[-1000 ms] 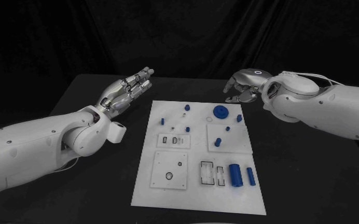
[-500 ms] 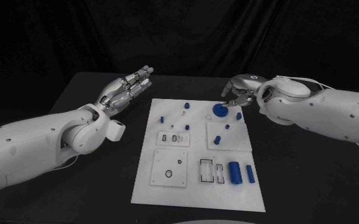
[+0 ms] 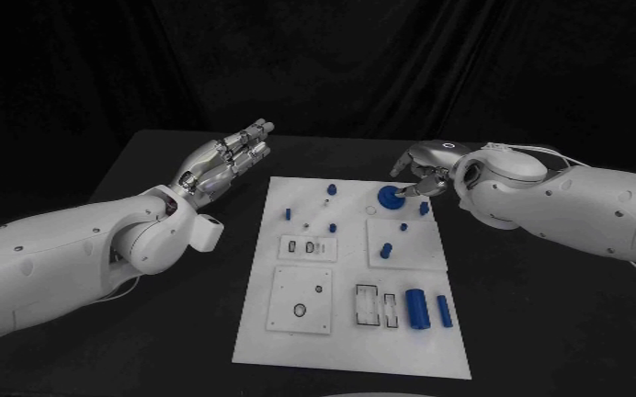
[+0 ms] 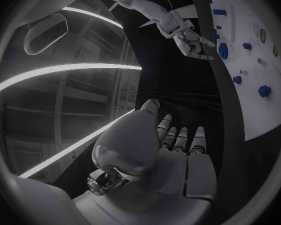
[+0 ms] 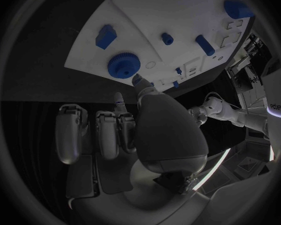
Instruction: Assemble the parts on the task board
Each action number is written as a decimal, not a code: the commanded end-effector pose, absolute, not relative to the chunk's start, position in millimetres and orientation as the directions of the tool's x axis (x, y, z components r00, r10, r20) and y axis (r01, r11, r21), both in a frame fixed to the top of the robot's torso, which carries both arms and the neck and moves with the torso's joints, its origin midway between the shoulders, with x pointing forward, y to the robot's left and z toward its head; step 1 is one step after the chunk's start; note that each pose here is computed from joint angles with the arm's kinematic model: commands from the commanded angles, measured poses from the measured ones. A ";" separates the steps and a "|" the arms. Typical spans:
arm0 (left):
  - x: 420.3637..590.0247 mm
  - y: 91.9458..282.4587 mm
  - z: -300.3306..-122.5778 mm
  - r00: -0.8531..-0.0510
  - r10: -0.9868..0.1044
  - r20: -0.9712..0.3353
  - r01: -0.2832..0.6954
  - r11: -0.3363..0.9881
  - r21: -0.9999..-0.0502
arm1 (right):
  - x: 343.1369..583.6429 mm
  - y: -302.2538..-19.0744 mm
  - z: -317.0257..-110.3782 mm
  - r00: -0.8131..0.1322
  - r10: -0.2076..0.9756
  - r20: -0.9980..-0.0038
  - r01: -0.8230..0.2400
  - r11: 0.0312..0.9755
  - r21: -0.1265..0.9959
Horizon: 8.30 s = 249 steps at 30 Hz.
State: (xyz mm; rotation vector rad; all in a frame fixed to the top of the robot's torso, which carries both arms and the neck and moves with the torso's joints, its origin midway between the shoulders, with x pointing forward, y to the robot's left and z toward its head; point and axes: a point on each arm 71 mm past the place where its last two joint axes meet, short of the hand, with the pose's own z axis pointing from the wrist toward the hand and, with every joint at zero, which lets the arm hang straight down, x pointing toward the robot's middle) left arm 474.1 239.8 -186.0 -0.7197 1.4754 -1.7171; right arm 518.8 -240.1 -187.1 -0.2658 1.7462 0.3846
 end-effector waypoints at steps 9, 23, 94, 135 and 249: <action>474.0 239.1 -185.0 -0.575 -0.817 -0.049 0.180 -0.068 -0.981 | 519.9 -238.9 -197.2 -0.219 0.008 -0.976 -0.372 0.924 0.091; 474.4 238.3 -185.8 -0.582 -0.812 -0.045 0.171 -0.068 -0.983 | 524.1 -233.1 -205.1 -0.234 -0.004 -0.972 -0.368 0.926 0.085; 474.4 236.2 -188.4 -0.604 -0.796 -0.032 0.140 -0.066 -0.988 | 511.7 -182.4 -185.1 -0.191 0.006 -0.982 -0.518 0.849 0.105; 476.7 231.7 -189.8 -0.615 -0.788 -0.029 0.129 -0.065 -0.989 | 522.7 -103.1 -201.6 -0.240 -0.060 -0.969 -0.615 0.782 0.104; 474.9 237.3 -193.1 -0.611 -0.791 -0.025 0.112 -0.055 -0.992 | 475.3 -297.4 -202.5 -0.172 0.044 -0.984 -0.312 0.945 0.097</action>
